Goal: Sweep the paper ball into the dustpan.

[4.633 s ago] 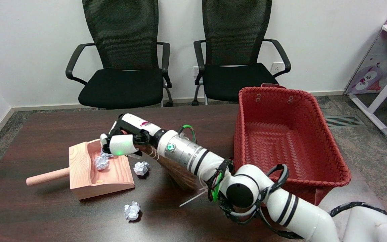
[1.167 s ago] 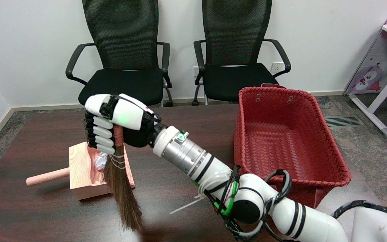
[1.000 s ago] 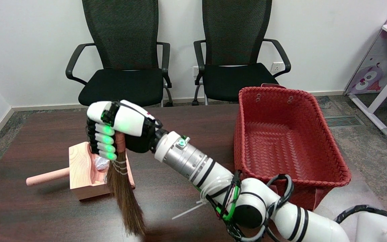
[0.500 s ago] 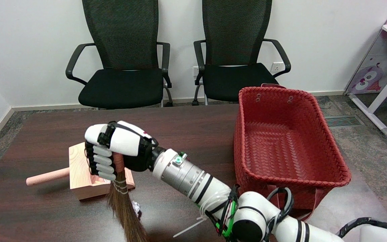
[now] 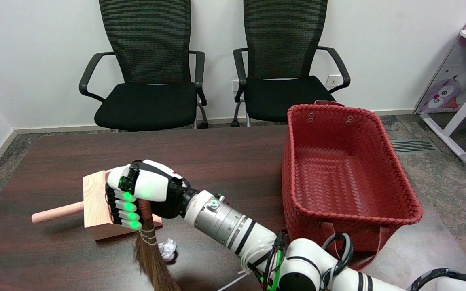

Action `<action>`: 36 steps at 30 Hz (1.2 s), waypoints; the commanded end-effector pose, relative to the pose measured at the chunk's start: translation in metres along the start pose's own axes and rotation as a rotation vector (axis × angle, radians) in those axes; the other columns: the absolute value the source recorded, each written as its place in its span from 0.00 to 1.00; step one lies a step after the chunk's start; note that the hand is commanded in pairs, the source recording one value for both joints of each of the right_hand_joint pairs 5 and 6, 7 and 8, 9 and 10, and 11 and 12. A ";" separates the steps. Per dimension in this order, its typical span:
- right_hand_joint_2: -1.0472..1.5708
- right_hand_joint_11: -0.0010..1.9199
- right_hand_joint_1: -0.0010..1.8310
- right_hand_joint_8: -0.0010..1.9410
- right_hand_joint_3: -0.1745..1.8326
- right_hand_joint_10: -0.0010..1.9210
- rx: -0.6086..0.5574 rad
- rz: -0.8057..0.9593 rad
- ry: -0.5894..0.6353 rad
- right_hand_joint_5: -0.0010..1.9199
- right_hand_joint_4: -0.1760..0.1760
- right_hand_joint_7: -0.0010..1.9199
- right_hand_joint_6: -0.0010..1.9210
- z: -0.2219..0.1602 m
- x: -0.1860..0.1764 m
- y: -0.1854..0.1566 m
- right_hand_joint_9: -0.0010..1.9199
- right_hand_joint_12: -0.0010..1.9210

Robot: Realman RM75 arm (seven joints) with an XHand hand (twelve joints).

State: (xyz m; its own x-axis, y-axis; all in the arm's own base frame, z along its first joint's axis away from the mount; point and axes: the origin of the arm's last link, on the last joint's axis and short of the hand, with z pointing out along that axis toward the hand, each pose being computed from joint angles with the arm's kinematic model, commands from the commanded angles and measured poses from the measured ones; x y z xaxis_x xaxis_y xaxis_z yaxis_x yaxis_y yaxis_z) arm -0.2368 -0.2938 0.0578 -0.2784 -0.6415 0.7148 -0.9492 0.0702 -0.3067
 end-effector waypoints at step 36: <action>1.00 1.00 0.46 0.99 0.73 1.00 0.012 -0.326 0.060 1.00 0.50 1.00 1.00 0.018 0.097 -0.057 1.00 1.00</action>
State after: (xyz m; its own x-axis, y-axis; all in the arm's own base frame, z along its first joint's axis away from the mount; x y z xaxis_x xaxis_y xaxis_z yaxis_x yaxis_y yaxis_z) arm -0.2209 -0.3425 0.1092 -0.0748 -0.6188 0.7820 -0.9866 -0.0679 -0.1481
